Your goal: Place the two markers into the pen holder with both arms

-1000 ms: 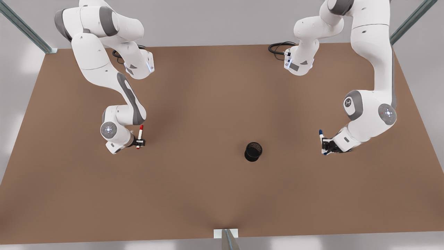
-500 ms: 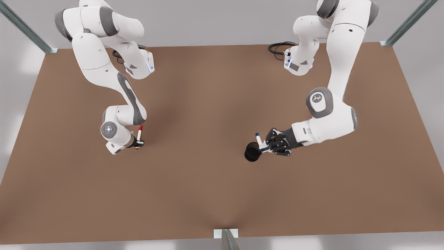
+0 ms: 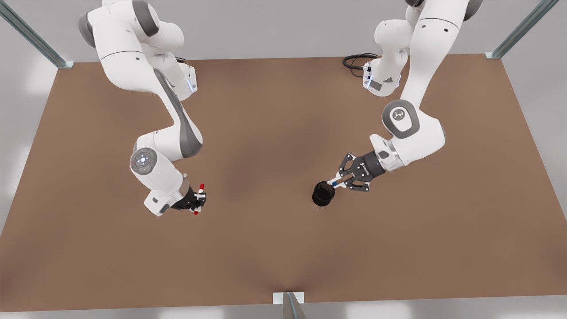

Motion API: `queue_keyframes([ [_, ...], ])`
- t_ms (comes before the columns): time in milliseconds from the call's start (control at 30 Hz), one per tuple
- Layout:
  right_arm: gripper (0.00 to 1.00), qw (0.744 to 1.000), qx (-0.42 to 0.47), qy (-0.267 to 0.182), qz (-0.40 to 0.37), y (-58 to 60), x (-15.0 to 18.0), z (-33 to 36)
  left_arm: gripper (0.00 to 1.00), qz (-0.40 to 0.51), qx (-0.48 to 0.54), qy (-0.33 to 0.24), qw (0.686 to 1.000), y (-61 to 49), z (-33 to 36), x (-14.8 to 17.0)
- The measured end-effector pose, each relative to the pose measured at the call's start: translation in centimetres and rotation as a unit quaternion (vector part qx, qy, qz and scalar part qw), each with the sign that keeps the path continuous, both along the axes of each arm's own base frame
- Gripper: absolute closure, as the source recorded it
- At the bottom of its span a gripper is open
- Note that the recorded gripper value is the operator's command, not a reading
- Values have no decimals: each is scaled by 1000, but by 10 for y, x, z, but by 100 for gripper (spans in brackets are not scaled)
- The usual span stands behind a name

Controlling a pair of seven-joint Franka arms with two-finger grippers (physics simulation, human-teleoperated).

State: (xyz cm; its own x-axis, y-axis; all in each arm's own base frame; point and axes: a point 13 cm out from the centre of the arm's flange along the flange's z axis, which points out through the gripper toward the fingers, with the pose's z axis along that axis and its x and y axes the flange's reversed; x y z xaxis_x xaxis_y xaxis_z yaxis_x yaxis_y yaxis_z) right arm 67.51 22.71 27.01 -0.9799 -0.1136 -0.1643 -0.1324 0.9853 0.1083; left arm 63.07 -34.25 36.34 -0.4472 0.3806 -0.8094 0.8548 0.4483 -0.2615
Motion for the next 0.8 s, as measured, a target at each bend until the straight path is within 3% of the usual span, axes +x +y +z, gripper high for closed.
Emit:
queue_keyframes([
  [233, 71, 999, -13, -10, 35, 56, -14, 38, 79, -30, 17, -59, 998, -28, -38, -17],
  [433, 71, 996, -12, -54, 69, 118, -17, 44, 79, -46, 48, -102, 993, -7, -65, -21],
  [800, 70, 975, 28, -180, 129, 235, 4, 53, 79, -88, 72, -131, 985, -1, -138, -37],
])
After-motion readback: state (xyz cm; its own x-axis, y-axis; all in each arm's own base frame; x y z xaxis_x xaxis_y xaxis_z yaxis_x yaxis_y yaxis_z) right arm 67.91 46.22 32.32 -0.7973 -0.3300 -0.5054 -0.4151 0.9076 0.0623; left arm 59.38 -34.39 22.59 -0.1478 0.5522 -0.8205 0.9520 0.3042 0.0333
